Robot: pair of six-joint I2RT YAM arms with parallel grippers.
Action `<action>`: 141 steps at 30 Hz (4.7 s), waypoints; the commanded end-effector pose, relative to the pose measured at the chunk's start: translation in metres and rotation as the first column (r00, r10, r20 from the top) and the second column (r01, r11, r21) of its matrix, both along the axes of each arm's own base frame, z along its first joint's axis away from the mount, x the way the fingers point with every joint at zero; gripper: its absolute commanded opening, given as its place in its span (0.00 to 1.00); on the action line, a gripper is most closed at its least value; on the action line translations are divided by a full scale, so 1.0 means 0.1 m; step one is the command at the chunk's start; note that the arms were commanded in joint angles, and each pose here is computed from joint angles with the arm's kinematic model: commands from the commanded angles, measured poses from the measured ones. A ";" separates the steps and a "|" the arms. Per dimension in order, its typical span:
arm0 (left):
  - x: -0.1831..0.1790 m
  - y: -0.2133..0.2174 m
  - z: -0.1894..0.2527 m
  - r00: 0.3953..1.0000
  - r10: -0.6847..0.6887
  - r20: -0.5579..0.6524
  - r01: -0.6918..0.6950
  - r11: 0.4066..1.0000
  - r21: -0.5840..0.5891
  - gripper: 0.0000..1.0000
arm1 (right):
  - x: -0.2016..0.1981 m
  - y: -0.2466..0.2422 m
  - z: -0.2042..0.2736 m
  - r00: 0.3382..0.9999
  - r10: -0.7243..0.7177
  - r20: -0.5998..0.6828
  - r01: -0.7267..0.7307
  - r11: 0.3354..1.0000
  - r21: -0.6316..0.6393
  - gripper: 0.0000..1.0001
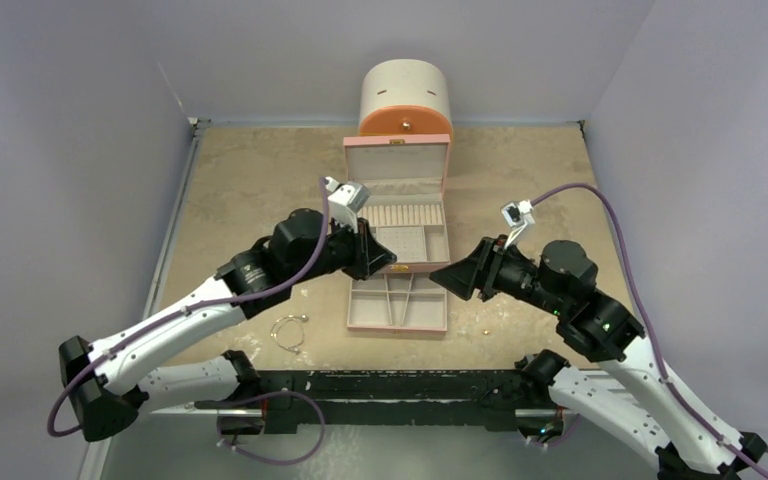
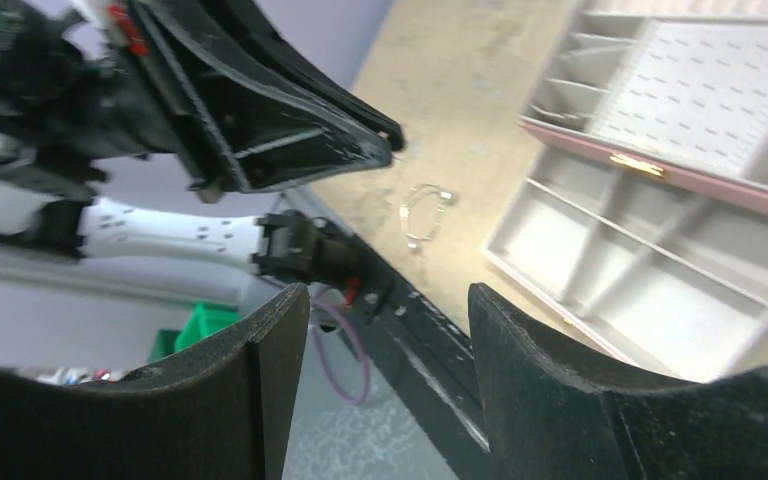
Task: Organize the mixed jewelry
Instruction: Place the jewelry in the jewelry box.
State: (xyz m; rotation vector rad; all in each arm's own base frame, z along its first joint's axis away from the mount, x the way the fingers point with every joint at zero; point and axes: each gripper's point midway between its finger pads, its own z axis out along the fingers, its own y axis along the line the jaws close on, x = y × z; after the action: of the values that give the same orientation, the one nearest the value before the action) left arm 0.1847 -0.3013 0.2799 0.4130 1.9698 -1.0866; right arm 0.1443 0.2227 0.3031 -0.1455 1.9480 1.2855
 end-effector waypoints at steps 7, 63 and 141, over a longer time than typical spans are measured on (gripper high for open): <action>0.47 -0.13 -0.46 0.996 0.082 -0.018 -0.072 0.941 0.330 0.00 | 0.16 -0.25 -0.57 0.984 -0.157 -0.082 0.137 0.968 -0.210 0.63; 1.42 -0.21 -1.57 0.955 0.298 -0.005 -0.211 0.687 0.695 0.00 | 0.18 -0.15 -0.81 0.990 -0.116 -0.082 0.096 0.971 -0.218 0.65; 1.43 0.07 -1.77 0.936 0.351 0.037 -0.242 0.563 0.790 0.00 | 0.19 -0.15 -0.85 0.987 -0.123 -0.101 0.099 0.970 -0.222 0.65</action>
State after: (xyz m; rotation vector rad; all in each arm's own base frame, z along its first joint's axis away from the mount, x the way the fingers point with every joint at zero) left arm 0.3209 -0.3079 0.1003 0.4533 2.4680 -0.0382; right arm 0.1626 0.2034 0.2101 -0.0493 2.1983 0.9951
